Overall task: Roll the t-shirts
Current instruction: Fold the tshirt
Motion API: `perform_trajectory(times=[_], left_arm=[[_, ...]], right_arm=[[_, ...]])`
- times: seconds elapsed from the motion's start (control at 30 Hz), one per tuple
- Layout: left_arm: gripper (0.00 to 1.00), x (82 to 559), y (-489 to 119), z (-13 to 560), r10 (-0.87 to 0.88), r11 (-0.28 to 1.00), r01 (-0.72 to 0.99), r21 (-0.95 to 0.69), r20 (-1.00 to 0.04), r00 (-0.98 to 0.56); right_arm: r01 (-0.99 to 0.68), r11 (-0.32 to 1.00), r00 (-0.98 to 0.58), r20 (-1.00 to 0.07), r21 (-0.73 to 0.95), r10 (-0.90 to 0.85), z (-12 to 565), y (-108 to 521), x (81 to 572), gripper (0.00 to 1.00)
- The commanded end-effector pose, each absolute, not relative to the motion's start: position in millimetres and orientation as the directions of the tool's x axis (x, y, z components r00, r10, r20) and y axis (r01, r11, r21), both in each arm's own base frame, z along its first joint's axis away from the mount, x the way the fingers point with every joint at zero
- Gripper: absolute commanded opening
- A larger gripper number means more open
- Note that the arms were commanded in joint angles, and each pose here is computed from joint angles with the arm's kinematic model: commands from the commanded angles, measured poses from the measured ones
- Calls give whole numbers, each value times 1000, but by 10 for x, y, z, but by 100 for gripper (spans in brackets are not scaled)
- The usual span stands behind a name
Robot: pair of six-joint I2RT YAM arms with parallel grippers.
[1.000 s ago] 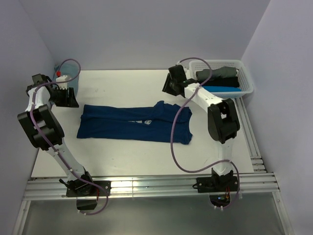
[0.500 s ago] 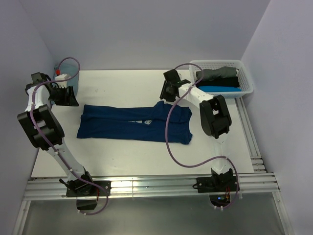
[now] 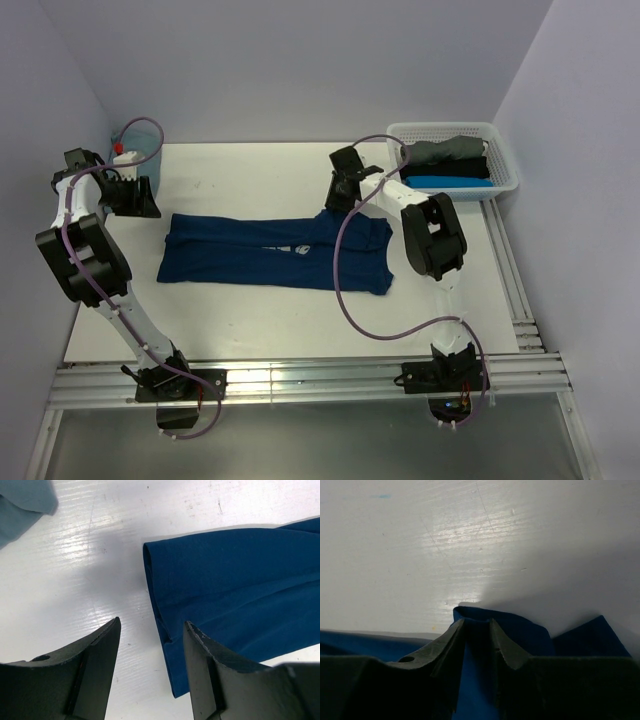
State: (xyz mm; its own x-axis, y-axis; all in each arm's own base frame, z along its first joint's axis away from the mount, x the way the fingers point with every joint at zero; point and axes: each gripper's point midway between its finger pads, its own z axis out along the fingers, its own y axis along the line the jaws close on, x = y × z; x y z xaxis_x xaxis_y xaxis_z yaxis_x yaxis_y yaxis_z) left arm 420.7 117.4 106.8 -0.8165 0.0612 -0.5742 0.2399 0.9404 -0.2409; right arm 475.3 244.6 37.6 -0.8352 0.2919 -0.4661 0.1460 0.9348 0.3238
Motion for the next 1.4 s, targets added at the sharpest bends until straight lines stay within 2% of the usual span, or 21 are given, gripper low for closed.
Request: perform_trajectory(times=[0.0, 0.03, 0.07, 0.13, 0.23, 0.57, 1.03, 1.37], left_arm=[[58, 4278, 1162, 1303, 72, 937, 267, -226, -623, -779], [58, 4275, 1161, 1298, 73, 937, 268, -226, -622, -780], [58, 4269, 1169, 1305, 74, 937, 267, -223, -623, -779], [58, 4265, 1156, 1299, 73, 937, 268, -226, -622, -780], [57, 4253, 1153, 1282, 77, 935, 271, -226, -619, -781], [58, 4213, 1139, 1248, 92, 929, 288, -232, -610, -787], [57, 4145, 1118, 1212, 125, 919, 318, -232, -594, -795], [58, 4107, 1111, 1214, 137, 917, 327, -229, -588, -797]], right_arm=[[121, 926, -809, -505, 358, 301, 616, 2548, 4864, 32], [121, 925, -805, -510, 360, 304, 643, 2543, 4865, 19], [123, 924, -799, -516, 362, 308, 685, 2534, 4850, 14], [118, 923, -793, -526, 365, 309, 723, 2528, 4832, 6], [105, 925, -781, -546, 365, 304, 849, 2547, 4770, 3], [97, 931, -738, -603, 351, 304, 1206, 2571, 4298, 1], [122, 931, -756, -575, 344, 312, 980, 2614, 3386, 0], [118, 933, -764, -569, 341, 304, 935, 2725, 3026, 0]])
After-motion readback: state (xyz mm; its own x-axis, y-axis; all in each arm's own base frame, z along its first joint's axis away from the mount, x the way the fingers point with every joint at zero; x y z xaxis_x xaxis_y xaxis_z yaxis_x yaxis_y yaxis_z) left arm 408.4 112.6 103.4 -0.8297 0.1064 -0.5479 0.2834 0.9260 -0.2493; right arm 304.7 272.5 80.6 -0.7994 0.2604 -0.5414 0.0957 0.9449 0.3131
